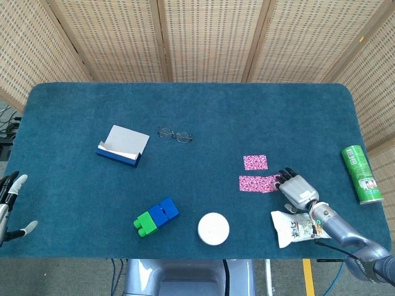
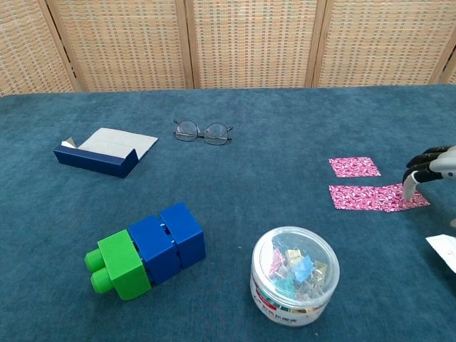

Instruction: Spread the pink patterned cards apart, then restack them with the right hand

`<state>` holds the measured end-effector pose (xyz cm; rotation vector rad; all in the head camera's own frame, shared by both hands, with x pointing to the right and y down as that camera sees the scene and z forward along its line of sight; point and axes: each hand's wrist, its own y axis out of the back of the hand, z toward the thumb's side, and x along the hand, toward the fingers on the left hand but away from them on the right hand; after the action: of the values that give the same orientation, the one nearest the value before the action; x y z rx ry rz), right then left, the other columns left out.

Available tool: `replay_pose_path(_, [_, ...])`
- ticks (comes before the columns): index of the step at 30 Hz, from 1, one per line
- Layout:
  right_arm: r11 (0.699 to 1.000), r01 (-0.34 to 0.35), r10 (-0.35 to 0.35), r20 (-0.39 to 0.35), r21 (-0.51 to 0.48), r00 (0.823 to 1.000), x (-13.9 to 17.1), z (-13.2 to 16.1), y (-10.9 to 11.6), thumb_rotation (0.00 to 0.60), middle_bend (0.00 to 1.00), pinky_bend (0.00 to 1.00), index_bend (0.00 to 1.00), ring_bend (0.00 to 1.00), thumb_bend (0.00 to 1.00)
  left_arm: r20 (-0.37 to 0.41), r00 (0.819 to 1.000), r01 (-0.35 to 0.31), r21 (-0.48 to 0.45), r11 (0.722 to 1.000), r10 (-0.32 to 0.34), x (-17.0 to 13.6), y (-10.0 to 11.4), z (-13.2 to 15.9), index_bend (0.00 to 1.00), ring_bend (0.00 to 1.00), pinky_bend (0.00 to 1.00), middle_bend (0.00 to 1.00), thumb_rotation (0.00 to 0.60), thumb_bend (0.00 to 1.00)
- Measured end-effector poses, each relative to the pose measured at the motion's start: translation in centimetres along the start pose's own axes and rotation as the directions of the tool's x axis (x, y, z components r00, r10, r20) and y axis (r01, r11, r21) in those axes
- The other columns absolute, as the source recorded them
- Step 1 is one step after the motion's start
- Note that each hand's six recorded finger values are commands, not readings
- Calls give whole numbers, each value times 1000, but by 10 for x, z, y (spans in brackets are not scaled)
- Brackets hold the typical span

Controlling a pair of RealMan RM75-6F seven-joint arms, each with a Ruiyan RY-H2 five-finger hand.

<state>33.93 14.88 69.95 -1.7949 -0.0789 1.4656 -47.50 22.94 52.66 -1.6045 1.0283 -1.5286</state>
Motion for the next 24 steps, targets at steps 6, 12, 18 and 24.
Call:
replay_pose_path(6, [1000,7,-7,-18,0,1000,-6,8,4,600,182,0,249,0,374,-8,1000,3,1,1000,-3,-1,-1,-3,0,0,0,0,600,58])
replay_pose_path(12, [1000,-16,16,-21,1,1000,-14,10,-2,600,182,0,249,0,374,-23,1000,6,2,1000,-6,-3,-2,-7,0,0,0,0,600,58])
replay_pose_path(18, [1000,-27,27,2,2,1000,-15,2,-6,600,182,0,249,0,383,-20,1000,4,1,1000,-4,-3,-2,-7,0,0,0,0,600,59])
replay_pose_path(24, [999,-33,33,31,0,999,-10,-10,-8,600,182,0,250,0,382,-16,1000,4,2,1000,-4,-2,-1,-6,0,0,0,0,600,58])
